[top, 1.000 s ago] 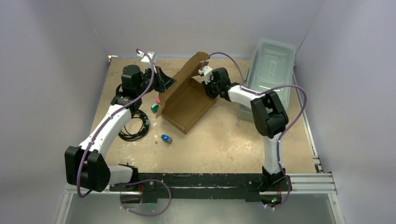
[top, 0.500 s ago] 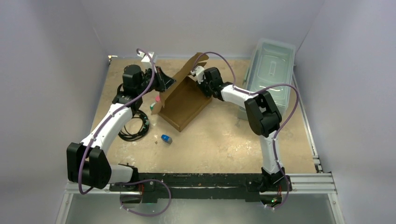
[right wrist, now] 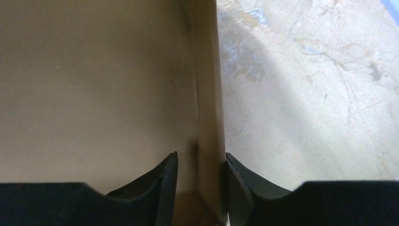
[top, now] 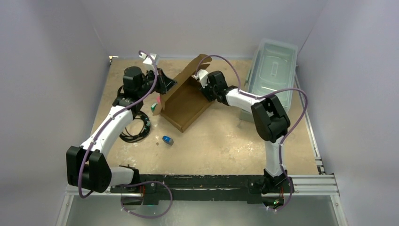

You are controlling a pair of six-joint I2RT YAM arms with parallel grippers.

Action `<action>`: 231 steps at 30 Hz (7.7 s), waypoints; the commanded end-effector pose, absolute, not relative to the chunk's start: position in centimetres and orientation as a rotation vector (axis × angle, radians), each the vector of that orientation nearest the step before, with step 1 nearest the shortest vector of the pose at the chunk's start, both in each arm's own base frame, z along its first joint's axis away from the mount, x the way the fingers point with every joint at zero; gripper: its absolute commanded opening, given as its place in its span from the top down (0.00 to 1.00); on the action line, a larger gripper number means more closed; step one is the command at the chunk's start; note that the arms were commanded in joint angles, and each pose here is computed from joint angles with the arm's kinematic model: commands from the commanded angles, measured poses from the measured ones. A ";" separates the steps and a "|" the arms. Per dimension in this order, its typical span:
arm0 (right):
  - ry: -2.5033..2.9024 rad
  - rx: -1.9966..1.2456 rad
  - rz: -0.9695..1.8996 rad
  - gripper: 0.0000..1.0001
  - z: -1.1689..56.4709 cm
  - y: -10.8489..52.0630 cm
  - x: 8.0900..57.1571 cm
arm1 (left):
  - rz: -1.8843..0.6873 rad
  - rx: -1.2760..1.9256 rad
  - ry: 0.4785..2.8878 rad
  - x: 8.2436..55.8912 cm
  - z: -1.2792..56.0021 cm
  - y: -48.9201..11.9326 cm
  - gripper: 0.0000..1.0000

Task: Fold the paper box

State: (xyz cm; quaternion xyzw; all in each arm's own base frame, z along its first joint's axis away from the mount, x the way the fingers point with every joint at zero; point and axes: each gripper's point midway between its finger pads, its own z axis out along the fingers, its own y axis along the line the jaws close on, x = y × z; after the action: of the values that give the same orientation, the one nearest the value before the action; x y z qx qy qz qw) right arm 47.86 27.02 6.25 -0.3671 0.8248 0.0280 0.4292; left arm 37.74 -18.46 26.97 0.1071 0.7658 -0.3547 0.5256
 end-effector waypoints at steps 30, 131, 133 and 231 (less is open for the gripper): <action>1.495 -1.232 0.670 0.14 23.6 21.2 30.5 | -0.548 0.508 1.740 42.5 31.6 -17.3 0.57; 1.305 -1.767 0.467 0.41 26.7 25.8 36.5 | -0.325 1.054 1.613 34.4 28.4 -27.6 1.00; 1.307 -1.762 0.452 0.59 26.7 25.9 37.2 | -0.322 1.038 1.604 34.4 28.9 -27.4 1.00; 1.519 -1.481 0.817 1.00 25.5 29.4 37.9 | -1.226 -0.959 1.692 39.0 14.8 -20.8 0.48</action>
State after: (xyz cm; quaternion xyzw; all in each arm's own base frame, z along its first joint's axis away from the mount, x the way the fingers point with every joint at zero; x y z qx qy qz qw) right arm 38.68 29.07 23.26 -0.5929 0.6247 0.3113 0.4017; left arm 38.88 -21.48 13.71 -0.3767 0.6792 -0.4958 0.3885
